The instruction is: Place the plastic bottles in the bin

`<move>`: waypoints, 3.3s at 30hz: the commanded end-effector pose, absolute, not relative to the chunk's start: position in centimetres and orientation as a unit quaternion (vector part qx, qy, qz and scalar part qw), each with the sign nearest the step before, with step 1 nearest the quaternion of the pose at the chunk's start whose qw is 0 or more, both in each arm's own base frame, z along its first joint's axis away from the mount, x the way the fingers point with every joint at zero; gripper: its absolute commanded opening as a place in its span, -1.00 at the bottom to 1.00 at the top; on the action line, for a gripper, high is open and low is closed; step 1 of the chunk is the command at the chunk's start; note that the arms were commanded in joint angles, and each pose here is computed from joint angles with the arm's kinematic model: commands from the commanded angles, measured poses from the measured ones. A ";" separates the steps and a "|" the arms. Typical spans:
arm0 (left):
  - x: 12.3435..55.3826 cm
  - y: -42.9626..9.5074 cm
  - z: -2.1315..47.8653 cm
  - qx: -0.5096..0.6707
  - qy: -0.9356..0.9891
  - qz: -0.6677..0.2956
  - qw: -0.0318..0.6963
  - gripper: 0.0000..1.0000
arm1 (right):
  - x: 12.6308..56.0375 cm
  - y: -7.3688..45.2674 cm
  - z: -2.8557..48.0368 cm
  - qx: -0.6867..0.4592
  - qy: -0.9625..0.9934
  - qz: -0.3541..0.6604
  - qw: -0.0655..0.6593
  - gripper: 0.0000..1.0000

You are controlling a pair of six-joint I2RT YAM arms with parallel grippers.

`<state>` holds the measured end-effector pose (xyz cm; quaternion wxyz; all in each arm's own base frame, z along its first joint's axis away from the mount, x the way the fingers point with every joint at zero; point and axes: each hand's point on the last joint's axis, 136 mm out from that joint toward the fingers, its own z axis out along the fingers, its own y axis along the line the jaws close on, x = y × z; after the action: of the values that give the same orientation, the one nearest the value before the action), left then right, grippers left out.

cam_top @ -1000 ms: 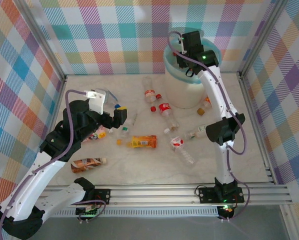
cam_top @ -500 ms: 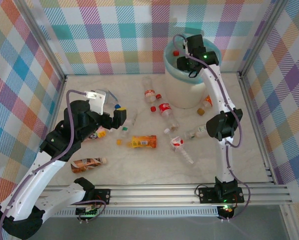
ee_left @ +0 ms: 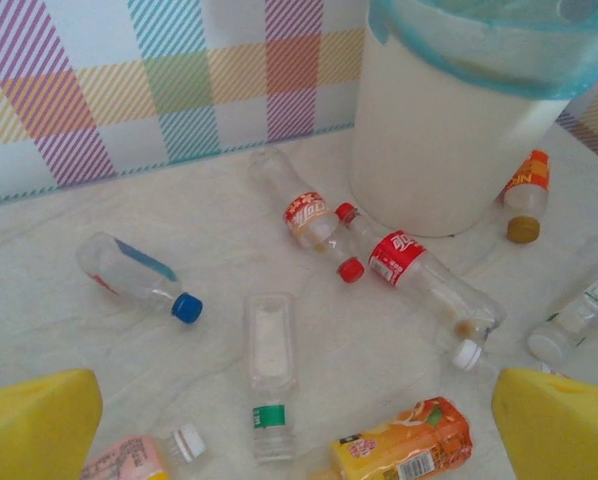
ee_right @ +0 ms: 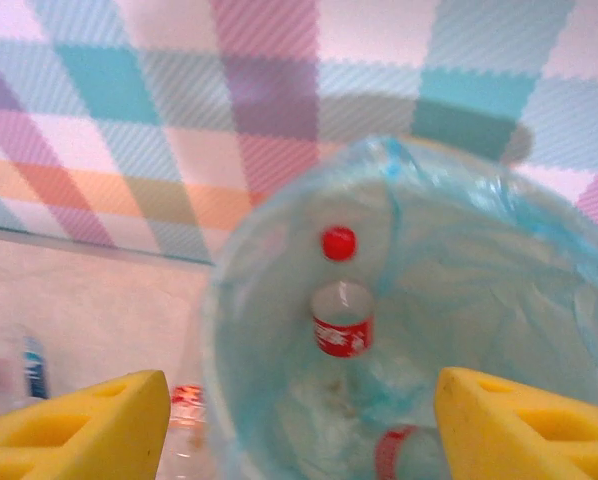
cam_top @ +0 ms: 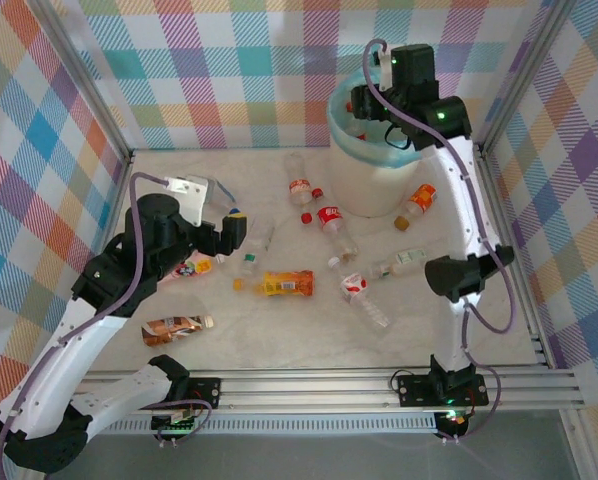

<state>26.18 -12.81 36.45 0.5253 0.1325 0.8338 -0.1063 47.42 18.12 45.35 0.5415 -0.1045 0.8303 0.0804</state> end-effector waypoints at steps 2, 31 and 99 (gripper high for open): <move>26.1 -10.8 35.3 0.121 0.862 -0.057 0.490 1.00 | 44.0 21.3 47.1 -0.152 0.813 0.106 0.552 0.41; 32.4 -16.3 21.8 -0.021 0.966 -0.191 0.171 0.67 | 29.0 23.0 33.9 -0.236 0.855 0.193 0.419 0.40; 30.8 -23.5 31.2 0.363 0.768 -0.261 0.459 0.15 | 30.0 32.1 41.5 -0.242 0.782 0.420 0.393 0.81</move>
<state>32.32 -21.96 29.56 0.4369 0.3170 0.8099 -0.2295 30.59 30.61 41.16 0.4222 -0.2364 0.7908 0.3748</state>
